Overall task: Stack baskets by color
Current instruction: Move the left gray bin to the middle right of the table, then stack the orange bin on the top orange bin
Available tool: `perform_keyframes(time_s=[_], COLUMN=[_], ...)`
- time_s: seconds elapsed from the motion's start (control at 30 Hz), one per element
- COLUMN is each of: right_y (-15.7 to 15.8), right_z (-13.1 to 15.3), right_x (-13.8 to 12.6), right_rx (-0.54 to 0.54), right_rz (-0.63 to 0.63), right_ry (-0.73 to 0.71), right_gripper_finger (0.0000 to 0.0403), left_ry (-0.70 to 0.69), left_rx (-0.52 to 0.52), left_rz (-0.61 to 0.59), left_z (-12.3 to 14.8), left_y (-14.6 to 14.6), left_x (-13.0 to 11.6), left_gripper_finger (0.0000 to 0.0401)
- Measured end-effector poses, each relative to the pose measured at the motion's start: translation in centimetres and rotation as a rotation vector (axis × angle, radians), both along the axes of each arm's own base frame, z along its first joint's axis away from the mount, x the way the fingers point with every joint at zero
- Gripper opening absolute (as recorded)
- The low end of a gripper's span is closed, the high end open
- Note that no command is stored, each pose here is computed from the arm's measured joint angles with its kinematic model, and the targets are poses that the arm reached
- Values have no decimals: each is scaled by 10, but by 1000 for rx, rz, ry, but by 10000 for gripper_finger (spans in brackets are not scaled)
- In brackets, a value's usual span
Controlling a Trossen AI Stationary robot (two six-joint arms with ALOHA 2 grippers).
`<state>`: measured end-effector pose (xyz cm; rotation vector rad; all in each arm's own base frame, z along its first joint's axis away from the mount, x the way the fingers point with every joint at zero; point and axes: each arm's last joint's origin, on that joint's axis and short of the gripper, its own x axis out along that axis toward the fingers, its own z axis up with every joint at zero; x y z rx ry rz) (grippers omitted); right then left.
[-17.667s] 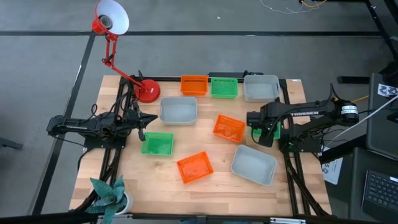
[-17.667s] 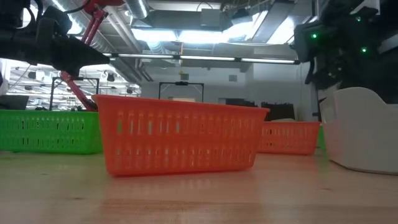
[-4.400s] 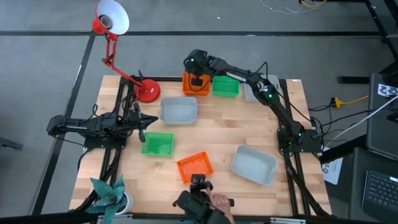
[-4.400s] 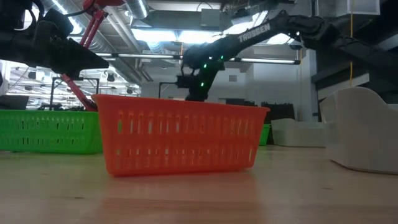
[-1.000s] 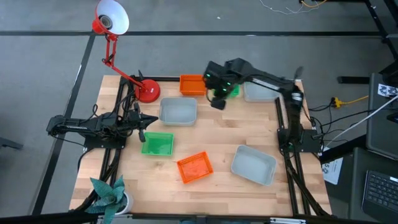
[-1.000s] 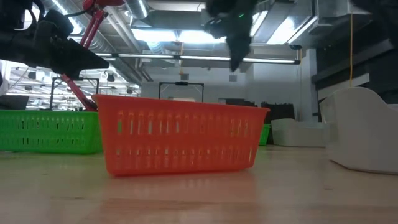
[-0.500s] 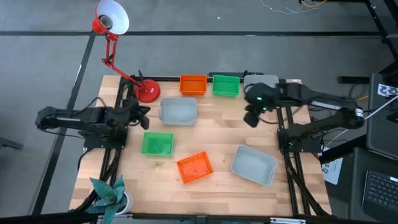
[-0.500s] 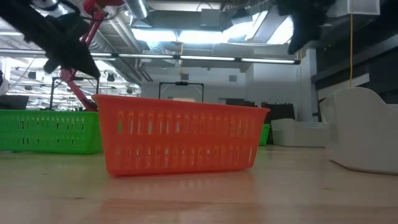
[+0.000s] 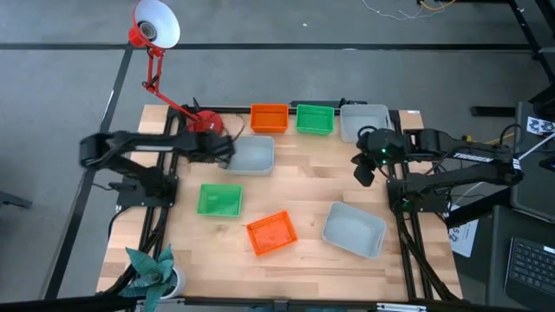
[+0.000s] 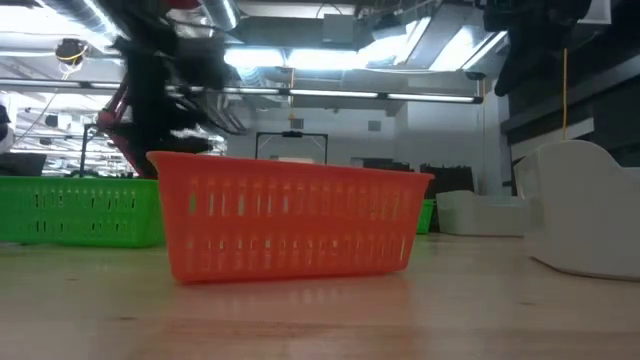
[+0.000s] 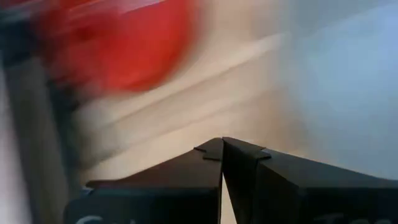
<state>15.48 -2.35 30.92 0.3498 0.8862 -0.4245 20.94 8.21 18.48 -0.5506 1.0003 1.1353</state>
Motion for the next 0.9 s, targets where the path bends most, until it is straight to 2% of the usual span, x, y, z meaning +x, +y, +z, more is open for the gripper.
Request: perform_keyframes(time_s=[0.1, 0.13, 0.2, 0.4, 0.63, 0.7, 0.8, 0.9], right_y=[0, 0, 0, 0, 0, 0, 0, 0], right_z=[1, 1, 1, 0, 0, 0, 0, 0], right_x=[1, 1, 1, 0, 0, 0, 0, 0], right_rx=[-3, -4, -3, 0, 1, 1, 1, 1], right_rz=[3, 3, 1, 1, 0, 0, 0, -1], right_ry=[-11, -11, -10, 0, 3, 3, 2, 2], right_gripper_finger=[36, 36, 36, 36, 36, 36, 36, 36], left_ry=[-246, -311, -337, -117, -5, -12, -98, -168], left_rx=[-78, -64, -38, 63, 8, -61, -181, -206], left_rz=[-362, -452, -546, -523, -560, -601, -704, -810], left_z=[3, 8, 20, 44, 50, 48, 47, 48], left_y=[-3, -8, -18, -42, -64, -72, -91, -114], left_x=[51, 66, 84, 86, 70, 70, 77, 83], left_gripper_finger=[0, 0, 0, 0, 0, 0, 0, 0])
